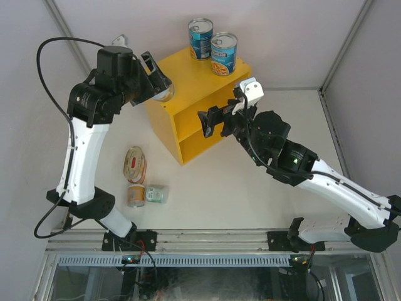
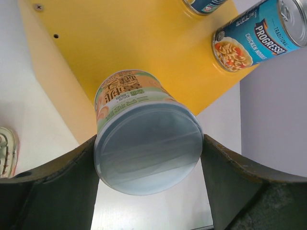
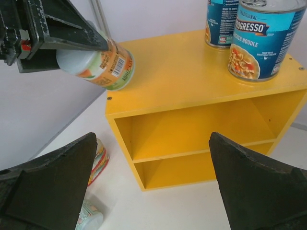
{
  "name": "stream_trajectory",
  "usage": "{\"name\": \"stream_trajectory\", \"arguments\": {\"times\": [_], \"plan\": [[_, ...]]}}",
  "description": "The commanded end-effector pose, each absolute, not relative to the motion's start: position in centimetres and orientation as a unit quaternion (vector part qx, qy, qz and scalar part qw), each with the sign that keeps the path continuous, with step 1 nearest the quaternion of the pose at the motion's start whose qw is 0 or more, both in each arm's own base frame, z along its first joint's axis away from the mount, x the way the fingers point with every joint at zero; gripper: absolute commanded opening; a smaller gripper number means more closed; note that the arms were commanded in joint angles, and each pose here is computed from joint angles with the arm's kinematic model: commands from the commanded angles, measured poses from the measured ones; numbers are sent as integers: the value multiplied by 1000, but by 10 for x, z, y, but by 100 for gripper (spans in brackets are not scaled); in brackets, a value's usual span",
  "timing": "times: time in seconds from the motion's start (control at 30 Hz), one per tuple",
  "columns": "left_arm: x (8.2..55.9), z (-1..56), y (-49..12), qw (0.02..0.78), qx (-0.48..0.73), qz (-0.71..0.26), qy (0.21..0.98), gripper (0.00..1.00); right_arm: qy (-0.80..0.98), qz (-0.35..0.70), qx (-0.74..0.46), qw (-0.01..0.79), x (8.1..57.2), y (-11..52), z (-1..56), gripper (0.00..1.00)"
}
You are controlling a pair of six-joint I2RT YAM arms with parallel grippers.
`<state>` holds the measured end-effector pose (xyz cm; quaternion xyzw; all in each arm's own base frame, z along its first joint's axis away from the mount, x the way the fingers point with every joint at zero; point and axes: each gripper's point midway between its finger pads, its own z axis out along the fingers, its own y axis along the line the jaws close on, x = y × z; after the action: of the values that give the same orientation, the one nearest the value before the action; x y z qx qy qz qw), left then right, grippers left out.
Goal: Place and organize the canned foods onto the counter
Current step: Place the canned food on the counter.
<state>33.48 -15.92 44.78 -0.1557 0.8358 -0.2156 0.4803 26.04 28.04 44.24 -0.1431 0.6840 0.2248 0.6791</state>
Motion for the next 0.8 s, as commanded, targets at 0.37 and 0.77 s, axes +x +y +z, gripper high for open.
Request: {"name": "stream_trajectory", "arguments": {"times": [0.37, 0.77], "plan": [[350, 506, -195, 531, -102, -314, 780, 0, 671, 238, -146, 687, 292, 313, 466, 100], [364, 496, -201, 518, -97, -318, 788, 22, 677, 256, -140, 676, 311, 334, 465, 100]]}}
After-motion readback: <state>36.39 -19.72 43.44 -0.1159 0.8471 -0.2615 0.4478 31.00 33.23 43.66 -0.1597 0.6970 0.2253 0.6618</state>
